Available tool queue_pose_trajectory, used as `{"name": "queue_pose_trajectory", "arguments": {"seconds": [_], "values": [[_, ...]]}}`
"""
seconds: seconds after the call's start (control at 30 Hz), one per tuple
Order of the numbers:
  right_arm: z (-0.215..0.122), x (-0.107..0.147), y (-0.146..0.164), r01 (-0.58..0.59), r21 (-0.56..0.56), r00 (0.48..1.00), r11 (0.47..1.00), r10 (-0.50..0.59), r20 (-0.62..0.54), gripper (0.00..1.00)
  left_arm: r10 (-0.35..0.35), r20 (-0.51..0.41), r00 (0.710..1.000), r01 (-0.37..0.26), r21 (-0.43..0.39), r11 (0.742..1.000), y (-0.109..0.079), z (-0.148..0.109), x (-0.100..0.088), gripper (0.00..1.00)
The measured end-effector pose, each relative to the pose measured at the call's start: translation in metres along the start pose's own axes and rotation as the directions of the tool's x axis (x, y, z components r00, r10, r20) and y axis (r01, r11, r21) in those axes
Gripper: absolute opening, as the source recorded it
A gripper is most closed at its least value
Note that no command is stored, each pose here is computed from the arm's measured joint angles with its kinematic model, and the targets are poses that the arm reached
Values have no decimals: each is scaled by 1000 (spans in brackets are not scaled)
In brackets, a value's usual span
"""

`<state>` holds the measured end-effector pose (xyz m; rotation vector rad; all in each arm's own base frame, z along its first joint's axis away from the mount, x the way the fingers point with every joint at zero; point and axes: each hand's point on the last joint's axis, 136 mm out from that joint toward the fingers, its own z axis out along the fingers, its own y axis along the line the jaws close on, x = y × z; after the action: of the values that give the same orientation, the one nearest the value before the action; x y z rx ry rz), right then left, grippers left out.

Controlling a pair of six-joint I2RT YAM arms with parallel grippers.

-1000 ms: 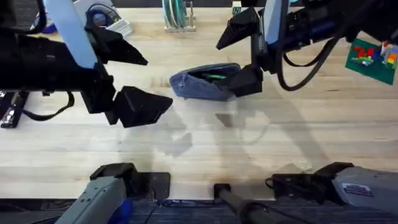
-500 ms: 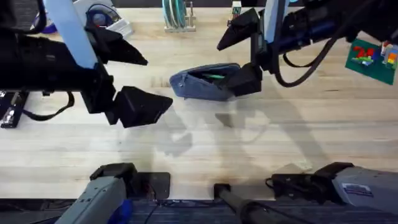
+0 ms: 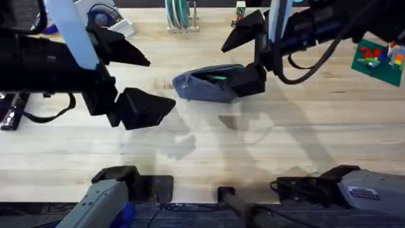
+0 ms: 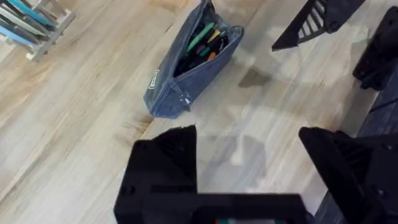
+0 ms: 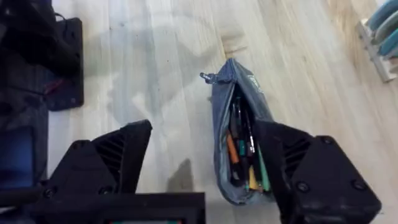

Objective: Unzip the bag, pick up the pens from the table one at a time and place them inside, then zip the bag closed.

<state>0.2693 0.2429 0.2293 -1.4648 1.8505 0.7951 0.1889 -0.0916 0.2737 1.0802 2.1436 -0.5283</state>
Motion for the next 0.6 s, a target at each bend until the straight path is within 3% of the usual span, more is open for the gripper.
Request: {"name": "queue_pose_trajectory", "arguments": {"seconds": [0.2, 0.47, 0.6], "values": [[0, 0, 0, -83, 0, 997, 997, 83, 0, 997, 1, -38, 999, -1, -11, 1000, 1, 0, 7, 996], [0, 0, 0, -114, 0, 993, 993, 114, 0, 997, 163, -52, 985, -163, -5, 987, 2, 0, 10, 994], [0, 0, 0, -118, 0, 993, 993, 118, 0, 997, 209, -66, 976, -208, 26, 978, 7, 6, 12, 995]]}}
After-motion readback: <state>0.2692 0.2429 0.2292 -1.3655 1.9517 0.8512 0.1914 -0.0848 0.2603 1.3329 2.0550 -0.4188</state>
